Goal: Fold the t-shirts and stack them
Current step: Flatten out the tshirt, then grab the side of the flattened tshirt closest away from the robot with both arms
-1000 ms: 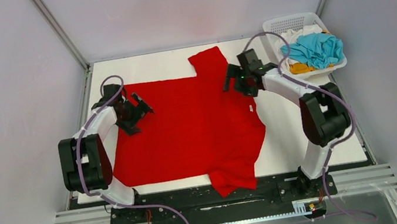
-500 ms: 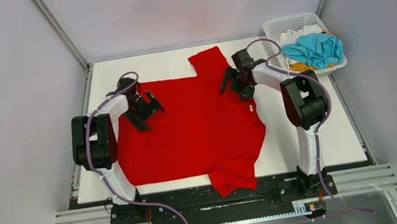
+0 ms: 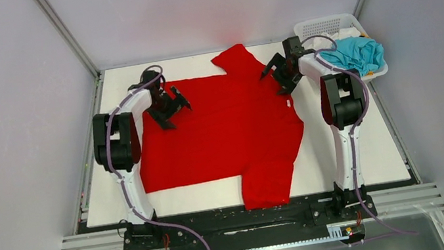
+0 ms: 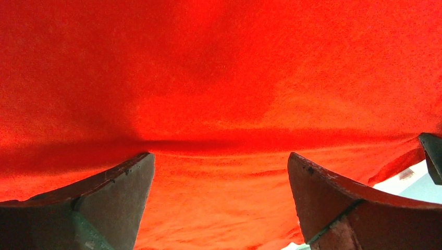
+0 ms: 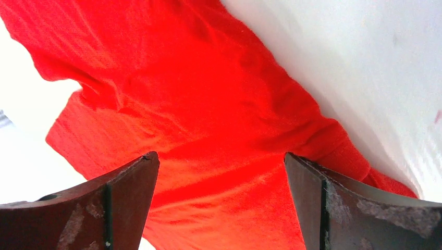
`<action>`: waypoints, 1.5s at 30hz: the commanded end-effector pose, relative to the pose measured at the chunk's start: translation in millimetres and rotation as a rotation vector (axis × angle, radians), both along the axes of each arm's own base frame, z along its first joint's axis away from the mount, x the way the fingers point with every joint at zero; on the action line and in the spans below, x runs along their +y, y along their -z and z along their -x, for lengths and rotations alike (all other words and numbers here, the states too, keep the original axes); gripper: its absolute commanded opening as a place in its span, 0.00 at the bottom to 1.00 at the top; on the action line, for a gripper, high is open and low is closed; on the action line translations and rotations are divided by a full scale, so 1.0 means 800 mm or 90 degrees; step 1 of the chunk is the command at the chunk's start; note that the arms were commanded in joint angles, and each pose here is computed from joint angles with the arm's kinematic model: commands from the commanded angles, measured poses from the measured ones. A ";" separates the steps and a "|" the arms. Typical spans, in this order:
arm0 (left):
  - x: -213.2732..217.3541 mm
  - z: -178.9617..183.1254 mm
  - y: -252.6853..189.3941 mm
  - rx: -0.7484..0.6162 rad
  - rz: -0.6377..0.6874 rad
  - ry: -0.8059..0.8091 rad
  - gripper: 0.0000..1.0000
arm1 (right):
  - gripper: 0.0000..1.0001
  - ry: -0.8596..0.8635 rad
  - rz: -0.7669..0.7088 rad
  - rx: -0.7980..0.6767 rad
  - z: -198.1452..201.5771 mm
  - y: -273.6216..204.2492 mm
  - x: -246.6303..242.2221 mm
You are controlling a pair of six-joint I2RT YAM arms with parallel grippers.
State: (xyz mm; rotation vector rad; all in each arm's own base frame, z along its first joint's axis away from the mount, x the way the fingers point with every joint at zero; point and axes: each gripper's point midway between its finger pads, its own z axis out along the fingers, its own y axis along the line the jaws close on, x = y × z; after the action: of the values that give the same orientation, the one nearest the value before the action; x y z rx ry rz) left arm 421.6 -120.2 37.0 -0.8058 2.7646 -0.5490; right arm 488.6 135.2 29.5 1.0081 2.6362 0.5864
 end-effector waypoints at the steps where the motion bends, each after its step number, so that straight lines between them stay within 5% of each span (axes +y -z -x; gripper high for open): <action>1: -0.016 -0.041 -0.023 -0.034 0.024 0.004 0.99 | 1.00 0.044 -0.009 -0.018 -0.044 -0.006 -0.022; 9: -0.017 -0.106 -0.024 -0.052 0.018 0.002 0.99 | 0.99 -0.018 0.016 -0.095 -0.102 -0.040 -0.027; 16: 0.012 -0.106 -0.136 -0.163 -0.040 -0.011 0.99 | 0.99 -0.130 0.119 -0.204 -0.069 -0.149 -0.036; 21: 0.076 -0.001 -0.175 -0.209 -0.141 -0.096 0.99 | 0.99 -0.086 0.179 -0.331 0.022 -0.218 -0.064; 26: 0.142 0.126 -0.143 -0.195 -0.149 -0.223 0.99 | 0.99 -0.046 0.185 -0.351 0.124 -0.178 -0.084; 30: 0.151 0.192 -0.106 -0.165 -0.118 -0.286 0.99 | 1.00 -0.064 0.158 -0.321 0.161 -0.152 -0.077; 38: 0.171 0.273 -0.030 -0.056 -0.196 -0.352 0.99 | 0.99 -0.115 0.107 -0.267 0.183 -0.123 -0.058; 45: 0.171 0.277 0.018 -0.003 -0.194 -0.372 0.90 | 0.99 -0.110 0.126 -0.274 0.186 -0.124 -0.065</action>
State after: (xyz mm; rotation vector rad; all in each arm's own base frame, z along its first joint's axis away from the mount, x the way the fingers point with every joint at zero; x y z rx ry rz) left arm 184.3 9.7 31.5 -1.3831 2.4058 -0.0313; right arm 335.4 84.2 114.2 0.5724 2.4035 0.4965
